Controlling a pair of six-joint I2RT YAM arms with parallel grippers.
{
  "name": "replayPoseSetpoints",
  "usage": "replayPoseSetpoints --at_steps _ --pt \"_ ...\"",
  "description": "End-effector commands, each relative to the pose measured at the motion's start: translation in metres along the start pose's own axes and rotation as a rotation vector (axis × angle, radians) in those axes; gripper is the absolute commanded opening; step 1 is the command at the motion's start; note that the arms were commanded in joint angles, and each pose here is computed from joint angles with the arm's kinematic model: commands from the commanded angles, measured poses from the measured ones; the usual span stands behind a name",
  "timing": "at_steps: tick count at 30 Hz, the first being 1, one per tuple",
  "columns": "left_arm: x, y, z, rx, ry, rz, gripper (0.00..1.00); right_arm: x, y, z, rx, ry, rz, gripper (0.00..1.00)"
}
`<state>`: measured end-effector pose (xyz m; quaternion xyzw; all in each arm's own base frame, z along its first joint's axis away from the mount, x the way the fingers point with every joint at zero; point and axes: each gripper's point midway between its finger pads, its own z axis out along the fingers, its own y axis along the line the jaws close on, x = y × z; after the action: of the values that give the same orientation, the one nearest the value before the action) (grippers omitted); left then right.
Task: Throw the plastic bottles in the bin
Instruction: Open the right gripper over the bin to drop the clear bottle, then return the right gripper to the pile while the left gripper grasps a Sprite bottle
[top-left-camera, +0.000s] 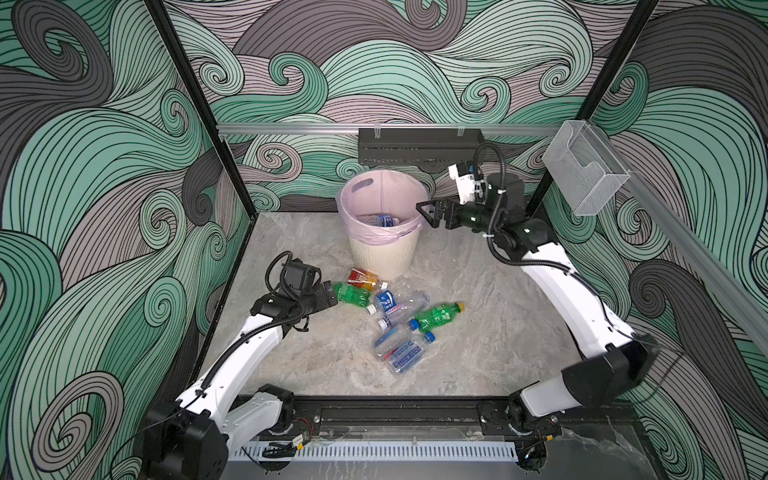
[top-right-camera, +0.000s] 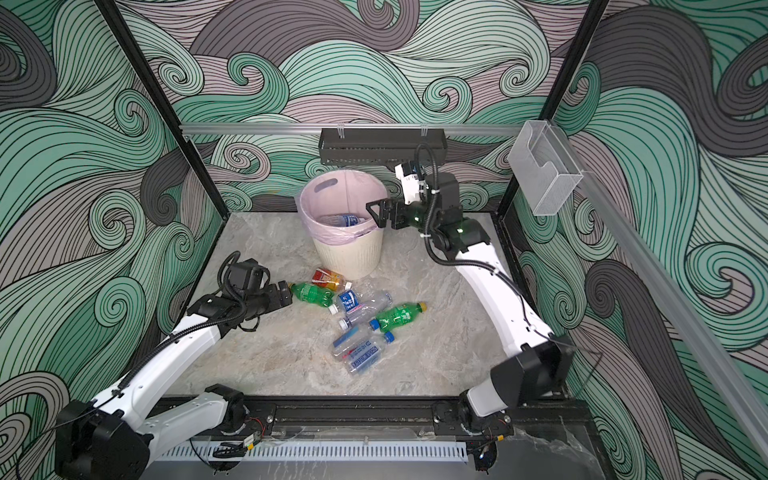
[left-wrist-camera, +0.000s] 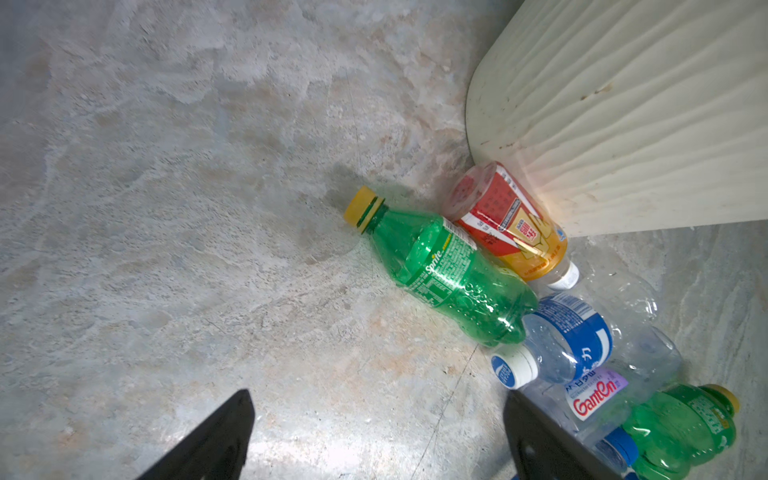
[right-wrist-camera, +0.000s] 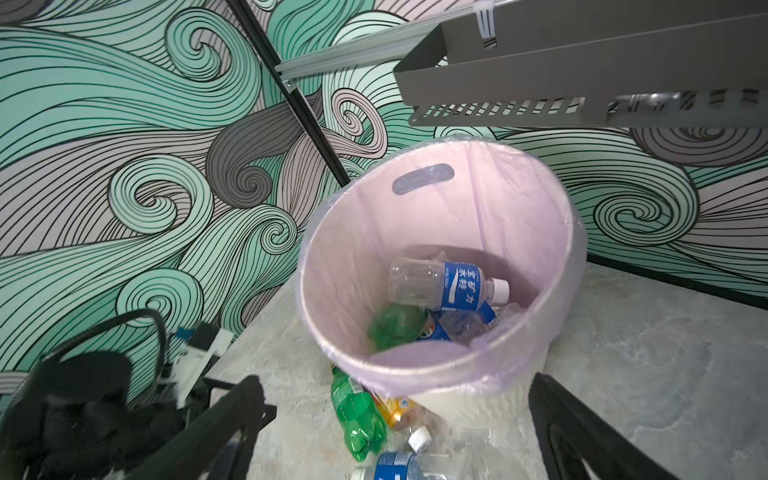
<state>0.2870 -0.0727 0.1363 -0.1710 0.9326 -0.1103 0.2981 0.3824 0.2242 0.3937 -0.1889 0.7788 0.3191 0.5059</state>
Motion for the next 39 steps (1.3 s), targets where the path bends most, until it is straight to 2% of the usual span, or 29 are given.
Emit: replayPoseSetpoints --at_steps 1,7,12,17,29,39 --pt "-0.007 -0.012 0.01 0.043 0.007 -0.098 0.95 0.02 -0.01 -0.02 0.081 0.002 -0.074 1.0" --pt "-0.001 -0.026 0.04 0.056 0.107 -0.215 0.94 0.089 -0.028 -0.053 0.19 0.098 -0.038 1.0" --pt "-0.006 -0.039 0.061 0.083 0.129 -0.3 0.93 0.119 -0.038 -0.067 0.235 0.115 0.018 1.0" --pt "-0.003 -0.043 0.08 0.082 0.16 -0.332 0.92 0.145 -0.042 -0.069 0.243 0.155 0.057 1.0" --pt "0.019 -0.038 0.113 0.058 0.234 -0.35 0.9 0.163 -0.044 -0.059 0.218 0.175 0.119 1.0" --pt "0.029 -0.023 0.108 0.006 0.239 -0.293 0.79 0.164 -0.046 -0.054 0.213 0.162 0.136 1.0"
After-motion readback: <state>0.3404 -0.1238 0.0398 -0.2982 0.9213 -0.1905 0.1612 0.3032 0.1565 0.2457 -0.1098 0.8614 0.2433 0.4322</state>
